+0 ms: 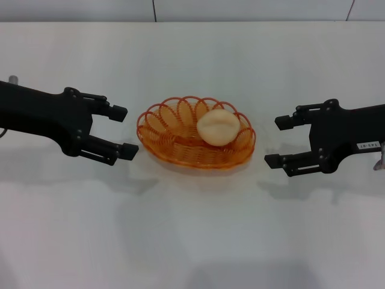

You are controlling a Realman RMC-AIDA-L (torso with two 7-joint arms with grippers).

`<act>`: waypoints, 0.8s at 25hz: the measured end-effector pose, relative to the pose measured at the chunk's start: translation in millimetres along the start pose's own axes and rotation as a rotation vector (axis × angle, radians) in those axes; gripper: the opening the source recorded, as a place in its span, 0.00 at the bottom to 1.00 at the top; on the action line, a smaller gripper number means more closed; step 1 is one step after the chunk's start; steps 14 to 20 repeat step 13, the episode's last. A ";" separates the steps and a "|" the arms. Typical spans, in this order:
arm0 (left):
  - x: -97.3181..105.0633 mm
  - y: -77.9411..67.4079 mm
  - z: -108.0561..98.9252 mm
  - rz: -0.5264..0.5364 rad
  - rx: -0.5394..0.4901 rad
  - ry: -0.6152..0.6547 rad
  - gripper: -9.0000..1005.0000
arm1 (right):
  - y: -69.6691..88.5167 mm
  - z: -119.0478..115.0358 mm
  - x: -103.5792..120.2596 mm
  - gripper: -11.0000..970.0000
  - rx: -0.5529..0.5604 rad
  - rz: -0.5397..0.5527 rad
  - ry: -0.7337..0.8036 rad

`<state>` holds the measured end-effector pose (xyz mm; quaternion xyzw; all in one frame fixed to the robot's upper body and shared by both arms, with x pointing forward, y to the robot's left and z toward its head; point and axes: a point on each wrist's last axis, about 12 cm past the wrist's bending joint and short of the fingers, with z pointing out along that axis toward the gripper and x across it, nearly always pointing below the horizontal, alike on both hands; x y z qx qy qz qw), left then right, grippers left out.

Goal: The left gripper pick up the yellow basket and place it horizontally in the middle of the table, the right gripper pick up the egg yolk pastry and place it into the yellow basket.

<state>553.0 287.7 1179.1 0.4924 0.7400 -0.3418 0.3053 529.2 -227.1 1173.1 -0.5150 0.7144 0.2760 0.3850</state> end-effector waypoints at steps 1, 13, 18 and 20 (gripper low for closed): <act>0.0 -0.1 0.1 0.000 0.001 0.000 0.86 | 0.1 0.1 -0.2 0.76 -0.002 -0.001 0.001; 0.3 -0.3 0.1 -0.002 0.003 0.000 0.86 | 1.8 -0.2 -1.9 0.76 -0.016 -0.006 0.004; 0.3 -0.3 0.1 -0.002 0.003 0.000 0.86 | 1.8 -0.2 -1.9 0.76 -0.016 -0.006 0.004; 0.3 -0.3 0.1 -0.002 0.003 0.000 0.86 | 1.8 -0.2 -1.9 0.76 -0.016 -0.006 0.004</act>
